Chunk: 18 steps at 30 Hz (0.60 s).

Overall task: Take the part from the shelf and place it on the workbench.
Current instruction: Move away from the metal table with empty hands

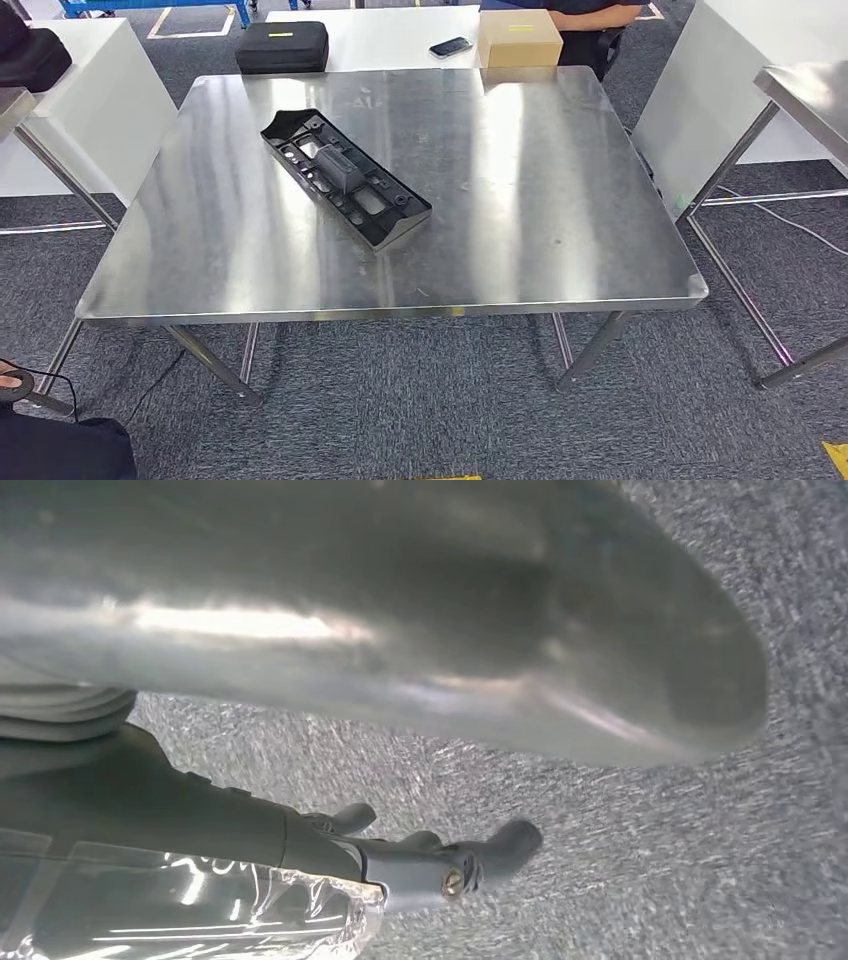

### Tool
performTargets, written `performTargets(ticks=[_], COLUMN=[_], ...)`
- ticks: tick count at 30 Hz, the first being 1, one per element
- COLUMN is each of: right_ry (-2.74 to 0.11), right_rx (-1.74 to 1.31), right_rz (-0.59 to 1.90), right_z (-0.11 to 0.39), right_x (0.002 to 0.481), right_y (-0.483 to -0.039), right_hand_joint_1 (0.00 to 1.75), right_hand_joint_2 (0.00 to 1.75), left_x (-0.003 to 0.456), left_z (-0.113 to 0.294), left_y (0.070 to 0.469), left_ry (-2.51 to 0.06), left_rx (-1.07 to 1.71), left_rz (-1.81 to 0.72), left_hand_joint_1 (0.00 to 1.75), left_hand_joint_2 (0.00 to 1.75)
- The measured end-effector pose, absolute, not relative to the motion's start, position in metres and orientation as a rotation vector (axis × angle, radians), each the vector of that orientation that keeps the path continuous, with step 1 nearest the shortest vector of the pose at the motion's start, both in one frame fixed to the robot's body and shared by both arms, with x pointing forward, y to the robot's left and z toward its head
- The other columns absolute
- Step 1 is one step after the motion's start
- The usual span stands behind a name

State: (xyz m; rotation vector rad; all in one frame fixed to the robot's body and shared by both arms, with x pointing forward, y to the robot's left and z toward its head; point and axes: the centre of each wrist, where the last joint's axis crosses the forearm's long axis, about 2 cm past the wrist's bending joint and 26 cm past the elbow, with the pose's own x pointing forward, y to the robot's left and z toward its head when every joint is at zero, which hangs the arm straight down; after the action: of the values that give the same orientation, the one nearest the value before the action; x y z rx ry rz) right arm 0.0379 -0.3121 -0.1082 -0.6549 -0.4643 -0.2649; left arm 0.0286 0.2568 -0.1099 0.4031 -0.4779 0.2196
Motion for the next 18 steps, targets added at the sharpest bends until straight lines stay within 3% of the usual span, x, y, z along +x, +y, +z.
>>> performTargets(ticks=[18], right_ry=[-0.505], right_rx=[-0.675], right_rz=[-0.238], right_z=[-0.1072], right_x=[0.0428], right_y=[-0.3173], right_hand_joint_1=[0.00], right_hand_joint_2=[0.00], left_x=[0.0328], left_z=[-0.1093], left_y=[0.2570], left_ry=[-0.481], left_rx=[0.414], left_rz=[0.231], left_hand_joint_1=[0.00], left_hand_joint_2=[0.00])
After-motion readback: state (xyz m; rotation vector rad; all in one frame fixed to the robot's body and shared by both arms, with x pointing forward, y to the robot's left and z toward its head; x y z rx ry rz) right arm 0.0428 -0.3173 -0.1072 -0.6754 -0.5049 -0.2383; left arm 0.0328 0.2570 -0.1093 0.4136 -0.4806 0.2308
